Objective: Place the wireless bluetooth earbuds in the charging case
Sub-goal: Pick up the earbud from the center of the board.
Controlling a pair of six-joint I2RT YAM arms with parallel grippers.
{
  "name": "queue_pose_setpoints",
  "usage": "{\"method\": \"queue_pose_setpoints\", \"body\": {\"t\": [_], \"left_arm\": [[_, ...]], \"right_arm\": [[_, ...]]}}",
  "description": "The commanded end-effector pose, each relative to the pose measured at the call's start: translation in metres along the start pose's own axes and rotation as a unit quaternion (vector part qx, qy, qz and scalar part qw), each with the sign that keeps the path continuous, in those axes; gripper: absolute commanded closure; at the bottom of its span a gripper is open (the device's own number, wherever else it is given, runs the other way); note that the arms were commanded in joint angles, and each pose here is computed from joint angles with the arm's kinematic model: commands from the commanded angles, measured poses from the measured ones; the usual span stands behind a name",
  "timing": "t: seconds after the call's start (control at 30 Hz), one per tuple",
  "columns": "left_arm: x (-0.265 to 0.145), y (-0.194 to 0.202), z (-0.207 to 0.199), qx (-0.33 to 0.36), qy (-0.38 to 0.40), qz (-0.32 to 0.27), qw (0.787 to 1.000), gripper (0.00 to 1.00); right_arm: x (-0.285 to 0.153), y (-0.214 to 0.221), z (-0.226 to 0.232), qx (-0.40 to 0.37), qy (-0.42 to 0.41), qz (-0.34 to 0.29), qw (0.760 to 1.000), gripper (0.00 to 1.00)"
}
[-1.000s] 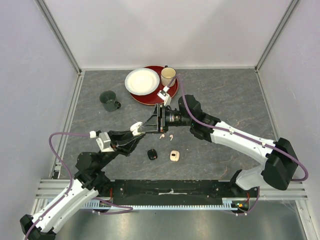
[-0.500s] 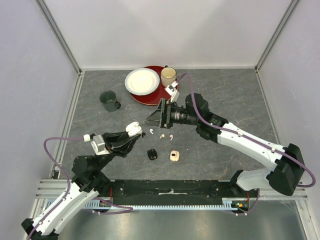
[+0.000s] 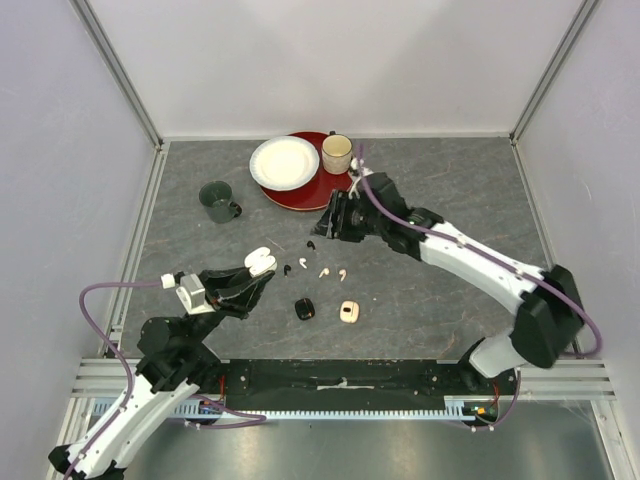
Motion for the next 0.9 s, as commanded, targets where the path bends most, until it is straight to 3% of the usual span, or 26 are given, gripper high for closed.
{"method": "queue_pose_setpoints", "body": {"t": [0.0,0.4,0.87], "left_arm": [[-0.003,-0.029,-0.002,0.025,0.005,-0.035,0.999,0.98],[-0.005,-0.04,-0.004,0.041,0.01,-0.041,0.998,0.98],[-0.007,-0.056,-0.003,0.063,0.005,-0.048,0.997,0.98]], "right_arm": [[0.031,0.015,-0.041,-0.036,0.108,0.038,0.993,0.45],[0.1,0.06,-0.061,-0.091,0.186,0.087,0.974,0.49],[0.14,0.068,-0.08,-0.107,0.231,0.09,0.963,0.52]]}}
Point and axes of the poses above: each gripper's point midway between its finger pads, its own x axis out along the fingers, its own z axis along the line the jaws close on, y = z × x, the point moved 5 cm from there along -x, back along the fingers, and after that the axes turned 4 degrees about x, right-handed, at the moved point
